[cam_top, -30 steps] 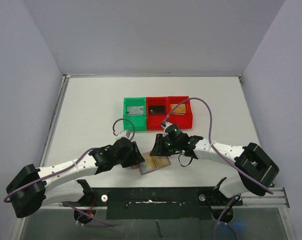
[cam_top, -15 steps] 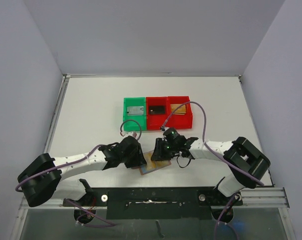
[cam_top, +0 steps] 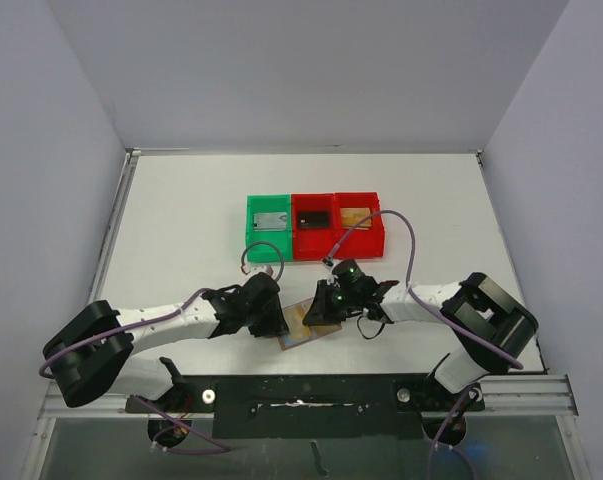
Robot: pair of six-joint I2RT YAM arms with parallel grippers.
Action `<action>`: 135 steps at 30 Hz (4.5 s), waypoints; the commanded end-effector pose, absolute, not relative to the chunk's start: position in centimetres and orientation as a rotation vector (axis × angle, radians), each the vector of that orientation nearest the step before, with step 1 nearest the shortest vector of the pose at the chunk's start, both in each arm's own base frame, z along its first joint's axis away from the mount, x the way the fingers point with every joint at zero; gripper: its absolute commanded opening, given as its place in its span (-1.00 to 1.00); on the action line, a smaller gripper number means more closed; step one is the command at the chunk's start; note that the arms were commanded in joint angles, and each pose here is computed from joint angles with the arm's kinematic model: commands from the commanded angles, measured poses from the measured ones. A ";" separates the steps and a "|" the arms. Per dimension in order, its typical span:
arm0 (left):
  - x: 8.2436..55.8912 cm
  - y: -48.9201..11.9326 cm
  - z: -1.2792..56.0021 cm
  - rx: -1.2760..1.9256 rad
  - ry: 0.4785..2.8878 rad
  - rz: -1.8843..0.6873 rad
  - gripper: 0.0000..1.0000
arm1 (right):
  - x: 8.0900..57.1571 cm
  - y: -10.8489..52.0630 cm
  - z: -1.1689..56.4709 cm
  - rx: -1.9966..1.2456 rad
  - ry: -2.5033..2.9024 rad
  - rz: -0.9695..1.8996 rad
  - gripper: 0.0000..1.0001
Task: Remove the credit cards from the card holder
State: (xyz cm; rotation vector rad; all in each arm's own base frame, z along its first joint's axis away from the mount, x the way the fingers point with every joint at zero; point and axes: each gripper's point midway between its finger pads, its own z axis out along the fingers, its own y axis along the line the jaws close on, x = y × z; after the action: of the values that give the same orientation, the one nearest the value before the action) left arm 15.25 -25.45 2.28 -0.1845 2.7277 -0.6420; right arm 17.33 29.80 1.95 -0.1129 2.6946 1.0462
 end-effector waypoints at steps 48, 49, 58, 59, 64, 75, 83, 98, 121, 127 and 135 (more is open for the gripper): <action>17.5 -27.3 2.1 -0.188 2.695 -0.612 -0.62 | 18.4 27.8 3.9 0.014 2.529 1.302 -0.87; 17.3 -26.9 1.7 -0.183 2.706 -0.586 -0.64 | 18.4 27.8 4.0 0.012 2.525 1.308 -0.83; 16.0 -24.9 -0.1 -0.164 2.756 -0.494 -0.70 | 18.7 28.5 4.2 -0.019 2.515 1.349 -0.58; 15.9 -24.7 -0.2 -0.165 2.759 -0.491 -0.71 | 18.7 28.5 4.1 -0.023 2.519 1.349 -0.56; 15.7 -24.5 -0.4 -0.165 2.764 -0.483 -0.71 | 18.7 29.1 4.0 -0.074 2.519 1.378 -0.55; 15.9 -24.3 0.0 -0.170 2.753 -0.476 -0.72 | 18.4 29.5 3.9 -0.097 2.500 1.435 -0.81; 16.0 -24.3 0.4 -0.171 2.744 -0.483 -0.72 | 18.7 28.6 4.0 -0.078 2.495 1.395 -0.97; 16.2 -24.9 0.7 -0.168 2.728 -0.529 -0.72 | 18.9 27.9 3.9 -0.056 2.502 1.376 -0.59; 16.8 -24.9 3.1 -0.169 2.666 -0.565 -0.72 | 20.0 27.3 5.7 -0.048 2.442 1.324 -0.99; 17.2 -25.0 4.1 -0.161 2.640 -0.573 -0.72 | 20.3 26.3 7.1 -0.038 2.415 1.289 -0.99; 18.3 -27.4 7.4 -0.142 2.550 -0.724 -0.63 | 21.2 24.2 7.7 0.028 2.425 1.110 -1.00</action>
State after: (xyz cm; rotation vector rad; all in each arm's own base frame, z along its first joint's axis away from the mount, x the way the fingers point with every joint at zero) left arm 16.45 -24.82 3.31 -0.1713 2.6766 -0.5712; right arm 19.43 25.09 6.13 0.0112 2.4730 1.2261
